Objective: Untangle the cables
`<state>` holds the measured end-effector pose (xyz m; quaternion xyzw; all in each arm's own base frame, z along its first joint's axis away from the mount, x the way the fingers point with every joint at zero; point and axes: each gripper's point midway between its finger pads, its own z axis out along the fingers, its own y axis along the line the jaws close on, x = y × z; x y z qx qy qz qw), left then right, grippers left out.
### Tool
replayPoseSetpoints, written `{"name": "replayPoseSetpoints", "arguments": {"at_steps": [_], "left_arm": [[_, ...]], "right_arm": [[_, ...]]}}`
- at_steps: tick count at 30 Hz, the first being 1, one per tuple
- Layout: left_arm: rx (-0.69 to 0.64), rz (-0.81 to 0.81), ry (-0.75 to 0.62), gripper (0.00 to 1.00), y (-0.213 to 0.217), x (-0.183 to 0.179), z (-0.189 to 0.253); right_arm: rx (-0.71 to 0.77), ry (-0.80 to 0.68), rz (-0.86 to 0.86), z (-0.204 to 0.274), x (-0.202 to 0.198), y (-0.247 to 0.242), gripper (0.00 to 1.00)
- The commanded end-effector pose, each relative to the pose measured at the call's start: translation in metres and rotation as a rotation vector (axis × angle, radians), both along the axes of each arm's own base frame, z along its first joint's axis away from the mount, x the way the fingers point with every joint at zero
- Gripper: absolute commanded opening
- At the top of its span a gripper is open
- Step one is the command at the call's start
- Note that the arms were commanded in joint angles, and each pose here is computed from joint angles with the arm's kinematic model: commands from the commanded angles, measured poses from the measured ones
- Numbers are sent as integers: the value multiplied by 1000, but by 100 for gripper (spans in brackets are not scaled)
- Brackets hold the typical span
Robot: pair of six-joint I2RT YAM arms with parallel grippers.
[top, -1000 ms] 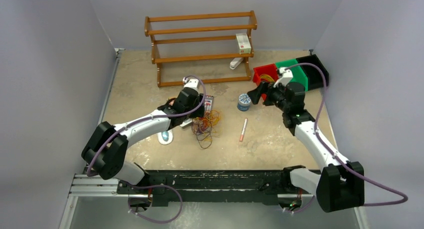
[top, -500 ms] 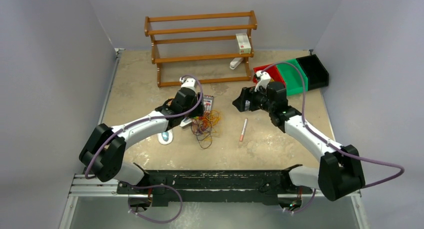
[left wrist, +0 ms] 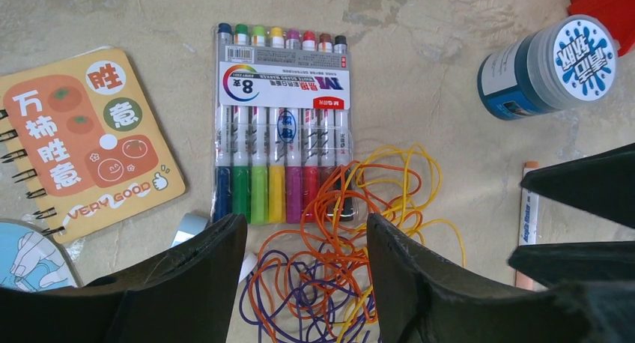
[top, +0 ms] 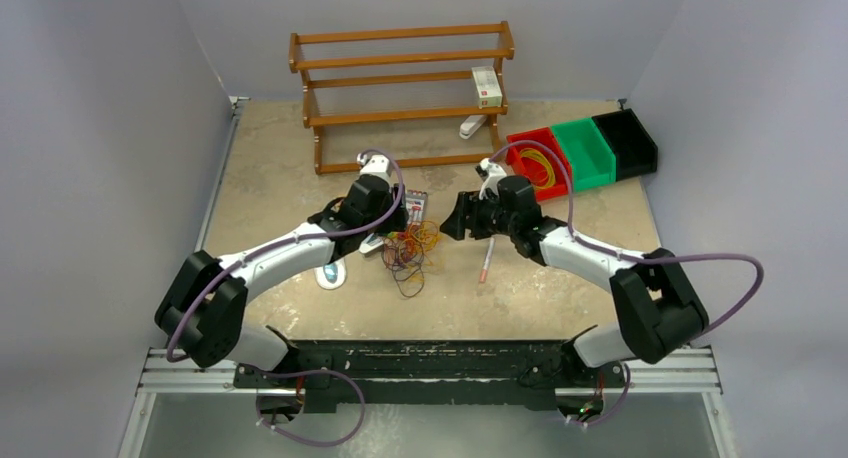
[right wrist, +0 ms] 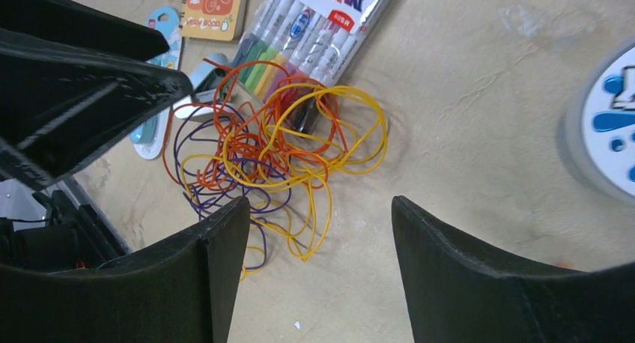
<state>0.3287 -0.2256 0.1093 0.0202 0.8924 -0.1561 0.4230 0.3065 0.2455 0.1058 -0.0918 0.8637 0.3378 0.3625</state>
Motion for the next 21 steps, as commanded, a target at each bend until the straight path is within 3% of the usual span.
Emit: {"name": "replayPoseSetpoints", "arguments": {"at_steps": [1, 5, 8, 16, 21], "left_arm": [[-54, 33, -82, 59, 0, 11, 32], [-60, 42, -91, 59, 2, 12, 36], [-66, 47, -101, 59, 2, 13, 40], [-65, 43, -105, 60, 1, 15, 42], [-71, 41, -106, 59, 0, 15, 43]], "right_arm": [[58, 17, 20, -3, -2, 16, 70], [41, 45, 28, -19, -6, 17, 64], [40, 54, 31, -27, -8, 17, 55], [58, 81, 75, -40, -15, 24, 54], [54, 102, 89, -51, -15, 27, 44]]}}
